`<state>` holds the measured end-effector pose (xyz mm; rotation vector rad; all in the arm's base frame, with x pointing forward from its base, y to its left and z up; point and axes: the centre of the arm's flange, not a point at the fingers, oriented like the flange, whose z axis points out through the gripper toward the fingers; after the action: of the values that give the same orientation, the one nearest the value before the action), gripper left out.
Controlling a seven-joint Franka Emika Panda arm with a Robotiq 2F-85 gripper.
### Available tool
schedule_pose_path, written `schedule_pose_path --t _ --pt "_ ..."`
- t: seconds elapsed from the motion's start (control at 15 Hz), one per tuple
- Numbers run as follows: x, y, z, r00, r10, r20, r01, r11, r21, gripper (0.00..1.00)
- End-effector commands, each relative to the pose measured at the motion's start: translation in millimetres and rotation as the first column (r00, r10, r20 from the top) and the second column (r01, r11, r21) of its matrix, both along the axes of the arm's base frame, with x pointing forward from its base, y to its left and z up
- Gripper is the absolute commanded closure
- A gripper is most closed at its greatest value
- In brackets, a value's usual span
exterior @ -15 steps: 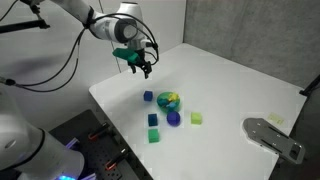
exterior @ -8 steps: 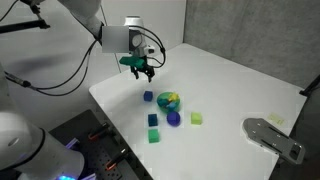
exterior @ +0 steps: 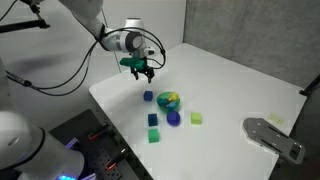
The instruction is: Pick up the blue block on the left and put it on top of the lime green block
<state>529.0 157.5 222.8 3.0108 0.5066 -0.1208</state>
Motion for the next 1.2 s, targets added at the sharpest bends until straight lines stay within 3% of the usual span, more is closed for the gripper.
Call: schedule_pose_path --t 0.0,1.13 --pt "8.0 1.5 -23.1 1.0 0.016 0.019 -0.017 1.0 0.018 0.0" --pt "25.4 8.0 -130.3 0.996 0.073 0.042 -0.073 0.997 0.005 0.0"
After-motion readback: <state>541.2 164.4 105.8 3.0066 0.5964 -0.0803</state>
